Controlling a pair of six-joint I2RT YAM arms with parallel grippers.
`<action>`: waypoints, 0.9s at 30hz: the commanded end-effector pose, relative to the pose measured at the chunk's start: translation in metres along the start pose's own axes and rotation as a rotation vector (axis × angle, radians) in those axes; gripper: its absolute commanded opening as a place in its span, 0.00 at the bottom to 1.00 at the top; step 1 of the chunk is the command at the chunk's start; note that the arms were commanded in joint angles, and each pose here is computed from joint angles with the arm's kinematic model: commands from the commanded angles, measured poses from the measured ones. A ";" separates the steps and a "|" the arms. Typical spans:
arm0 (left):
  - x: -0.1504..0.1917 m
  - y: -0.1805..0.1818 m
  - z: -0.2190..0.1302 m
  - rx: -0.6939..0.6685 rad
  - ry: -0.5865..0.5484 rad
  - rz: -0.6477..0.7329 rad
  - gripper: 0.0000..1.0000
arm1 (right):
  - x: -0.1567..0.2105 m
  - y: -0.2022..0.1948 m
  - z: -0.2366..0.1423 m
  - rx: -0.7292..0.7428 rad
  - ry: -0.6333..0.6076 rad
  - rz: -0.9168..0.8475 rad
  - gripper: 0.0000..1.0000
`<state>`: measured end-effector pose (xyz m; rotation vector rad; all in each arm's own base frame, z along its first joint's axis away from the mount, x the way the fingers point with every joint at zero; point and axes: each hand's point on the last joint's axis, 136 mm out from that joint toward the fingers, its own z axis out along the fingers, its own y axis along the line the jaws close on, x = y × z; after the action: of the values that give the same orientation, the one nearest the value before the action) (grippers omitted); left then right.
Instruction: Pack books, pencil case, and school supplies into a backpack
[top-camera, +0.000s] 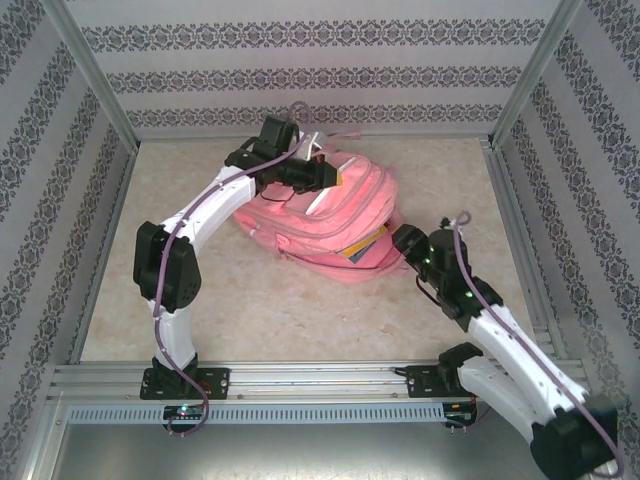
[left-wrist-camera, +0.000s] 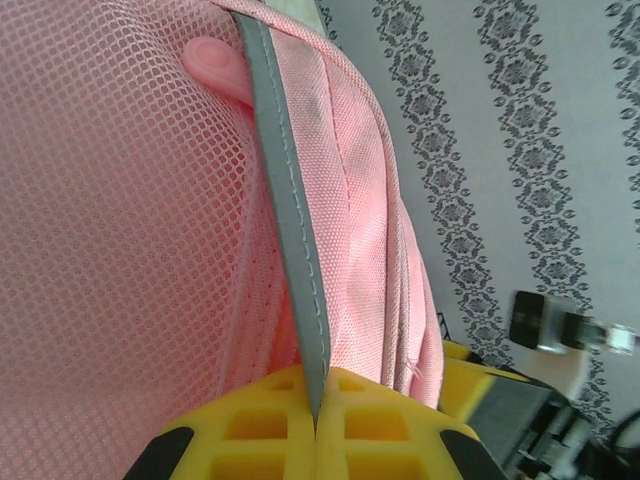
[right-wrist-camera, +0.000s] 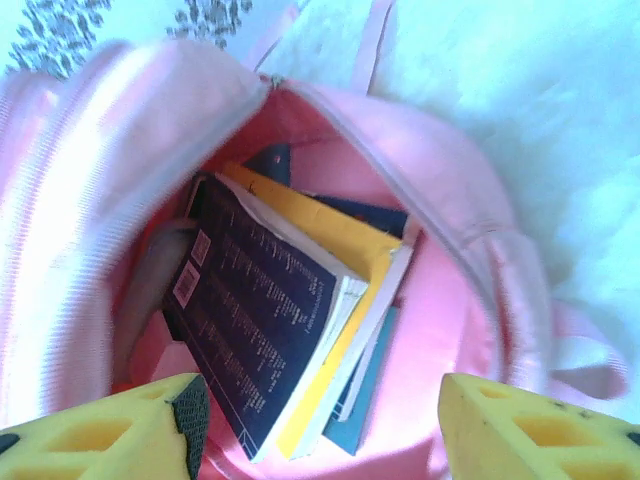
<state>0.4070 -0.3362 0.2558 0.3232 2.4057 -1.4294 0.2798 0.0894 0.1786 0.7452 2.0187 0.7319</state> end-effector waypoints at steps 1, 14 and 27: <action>0.007 0.007 0.026 0.000 0.014 0.025 0.00 | -0.003 -0.043 -0.019 0.157 -0.055 -0.044 0.61; 0.054 0.033 0.074 -0.049 -0.088 -0.108 0.00 | 0.013 -0.074 -0.012 0.319 0.026 -0.080 0.55; 0.031 0.004 0.110 0.070 -0.226 -0.173 0.00 | 0.021 0.010 -0.024 0.053 0.079 -0.403 0.43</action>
<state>0.3812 -0.4054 0.1446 -0.0600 2.4335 -1.4186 0.2512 0.0893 0.1648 0.4900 2.2063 0.4665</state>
